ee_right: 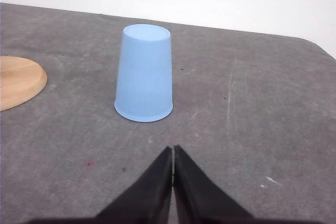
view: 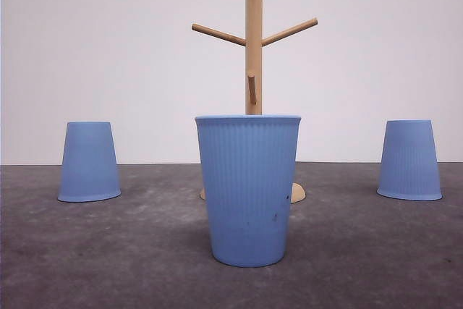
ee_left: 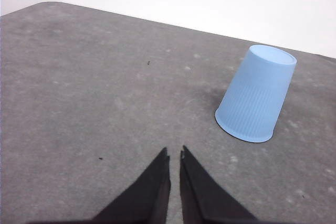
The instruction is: Place three cups
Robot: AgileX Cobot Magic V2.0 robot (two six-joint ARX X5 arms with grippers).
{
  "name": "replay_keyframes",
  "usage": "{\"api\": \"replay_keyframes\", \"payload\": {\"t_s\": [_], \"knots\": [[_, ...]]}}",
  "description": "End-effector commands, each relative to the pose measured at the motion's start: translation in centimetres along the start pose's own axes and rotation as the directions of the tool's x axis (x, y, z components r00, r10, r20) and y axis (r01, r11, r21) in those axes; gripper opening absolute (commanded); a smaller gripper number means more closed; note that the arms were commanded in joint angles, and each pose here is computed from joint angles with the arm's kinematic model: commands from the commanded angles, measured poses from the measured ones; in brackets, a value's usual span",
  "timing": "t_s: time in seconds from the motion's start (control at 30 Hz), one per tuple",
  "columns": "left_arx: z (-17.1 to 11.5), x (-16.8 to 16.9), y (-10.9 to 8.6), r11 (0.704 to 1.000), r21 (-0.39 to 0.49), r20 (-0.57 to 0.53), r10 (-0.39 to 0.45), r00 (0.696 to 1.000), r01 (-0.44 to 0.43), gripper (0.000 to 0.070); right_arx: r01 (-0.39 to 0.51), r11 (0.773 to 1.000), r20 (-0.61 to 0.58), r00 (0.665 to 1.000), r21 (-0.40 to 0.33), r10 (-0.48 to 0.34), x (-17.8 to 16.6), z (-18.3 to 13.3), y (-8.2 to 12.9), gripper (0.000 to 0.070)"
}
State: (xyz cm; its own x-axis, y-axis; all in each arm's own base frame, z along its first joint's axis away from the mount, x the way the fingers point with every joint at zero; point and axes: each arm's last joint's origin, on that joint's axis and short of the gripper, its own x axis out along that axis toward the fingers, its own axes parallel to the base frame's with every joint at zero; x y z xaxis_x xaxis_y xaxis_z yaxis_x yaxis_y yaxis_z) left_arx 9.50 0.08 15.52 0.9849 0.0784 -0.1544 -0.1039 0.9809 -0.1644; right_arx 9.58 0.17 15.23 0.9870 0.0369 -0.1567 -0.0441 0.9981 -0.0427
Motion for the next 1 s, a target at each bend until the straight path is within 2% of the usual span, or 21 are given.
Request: {"api": "replay_keyframes", "payload": {"t_s": [0.0, 0.97], "knots": [[-0.46, 0.13, 0.07, 1.0, 0.011, -0.014, 0.003, 1.0, -0.002, 0.0016, 0.003, 1.0, 0.009, 1.0, 0.011, -0.003, 0.03, -0.01, -0.02, 0.0001], [-0.46, 0.13, 0.07, 1.0, 0.011, -0.014, 0.003, 1.0, -0.003, 0.0016, 0.003, 1.0, 0.009, 1.0, 0.011, -0.003, 0.03, -0.01, -0.02, 0.0001]]}}
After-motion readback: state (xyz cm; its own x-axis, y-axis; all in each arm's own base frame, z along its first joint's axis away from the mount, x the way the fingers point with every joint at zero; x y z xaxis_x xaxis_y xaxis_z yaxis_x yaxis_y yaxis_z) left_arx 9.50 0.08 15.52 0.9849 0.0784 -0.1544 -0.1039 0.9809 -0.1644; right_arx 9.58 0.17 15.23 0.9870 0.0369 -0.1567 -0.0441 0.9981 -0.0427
